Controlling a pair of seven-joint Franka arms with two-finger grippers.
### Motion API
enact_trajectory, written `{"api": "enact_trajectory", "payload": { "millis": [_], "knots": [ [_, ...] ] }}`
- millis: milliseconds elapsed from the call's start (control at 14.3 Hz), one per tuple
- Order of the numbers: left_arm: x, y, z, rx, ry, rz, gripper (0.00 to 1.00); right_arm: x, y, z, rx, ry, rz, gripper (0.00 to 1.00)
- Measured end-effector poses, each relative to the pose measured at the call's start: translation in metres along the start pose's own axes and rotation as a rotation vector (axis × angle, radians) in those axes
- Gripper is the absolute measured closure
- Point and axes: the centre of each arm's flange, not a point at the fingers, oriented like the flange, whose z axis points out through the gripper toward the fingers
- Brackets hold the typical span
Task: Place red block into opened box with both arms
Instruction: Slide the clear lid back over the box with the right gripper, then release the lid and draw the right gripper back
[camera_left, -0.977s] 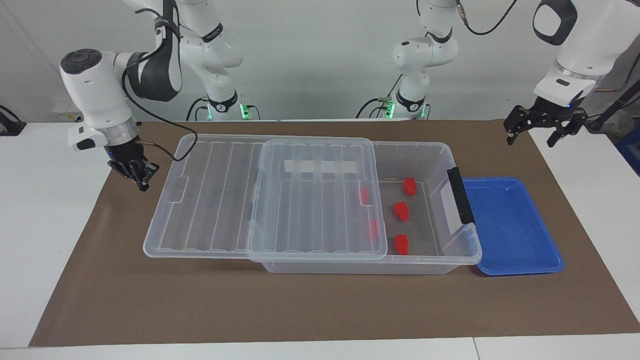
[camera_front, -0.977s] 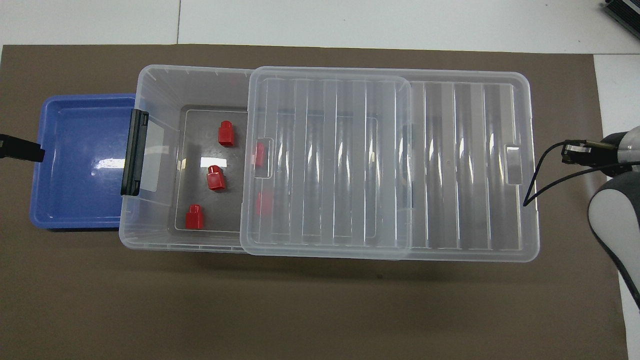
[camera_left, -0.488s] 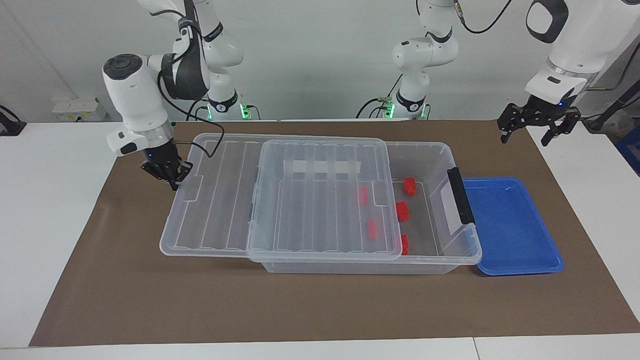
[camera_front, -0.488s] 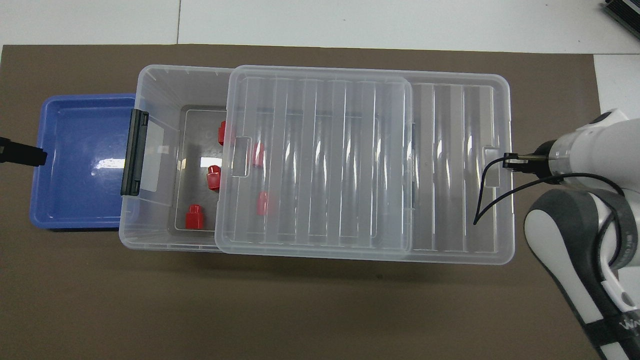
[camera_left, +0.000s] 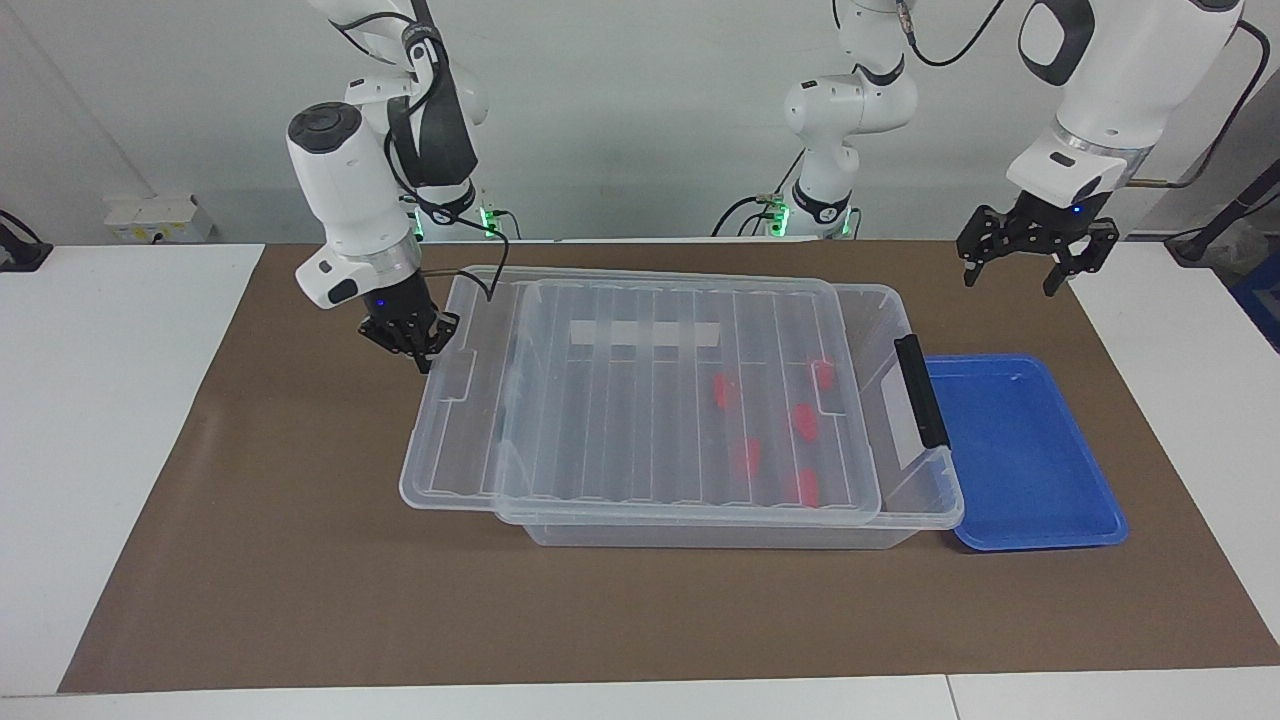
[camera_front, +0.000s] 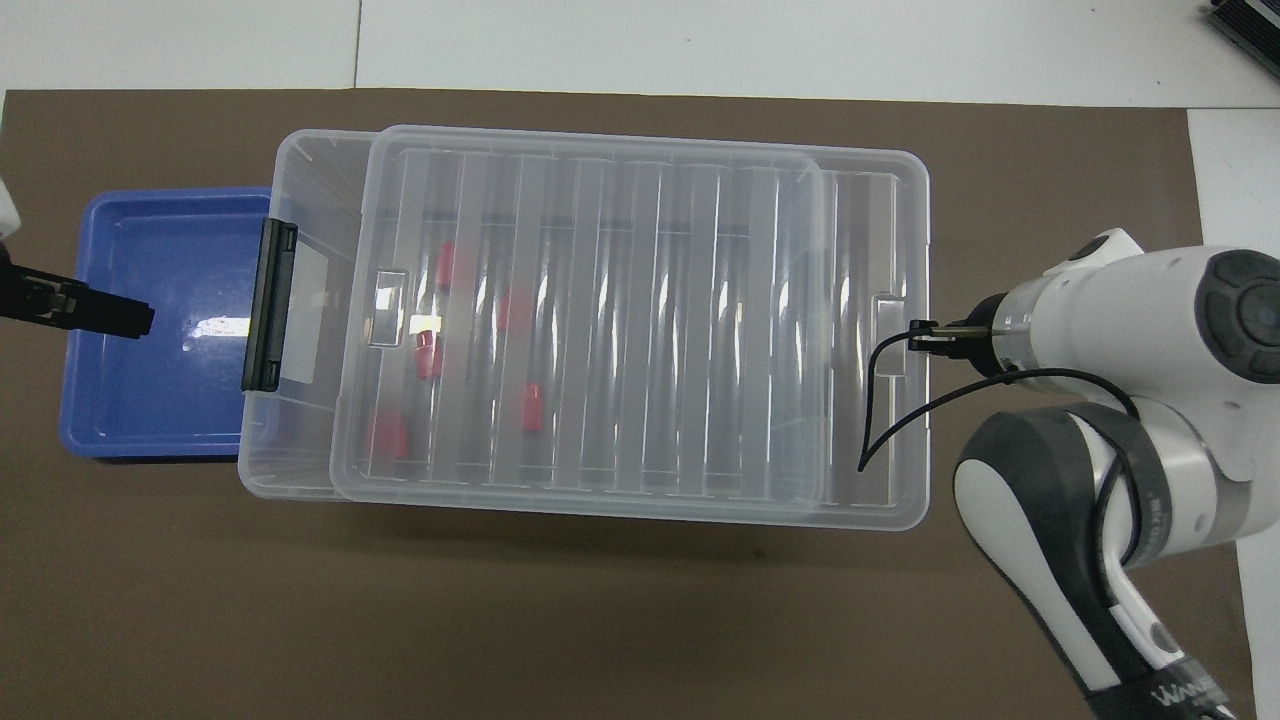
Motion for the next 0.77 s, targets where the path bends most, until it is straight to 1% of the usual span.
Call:
{"api": "enact_trajectory", "payload": {
  "millis": [349, 767],
  "knots": [
    [-0.001, -0.004, 0.000, 0.000, 0.000, -0.010, 0.00, -0.015, -0.041, 0.002, 0.009, -0.008, -0.021, 0.99],
    [-0.001, -0.002, -0.001, 0.000, 0.002, -0.013, 0.00, -0.022, -0.060, 0.003, 0.017, -0.001, -0.043, 0.99]
  ]
}}
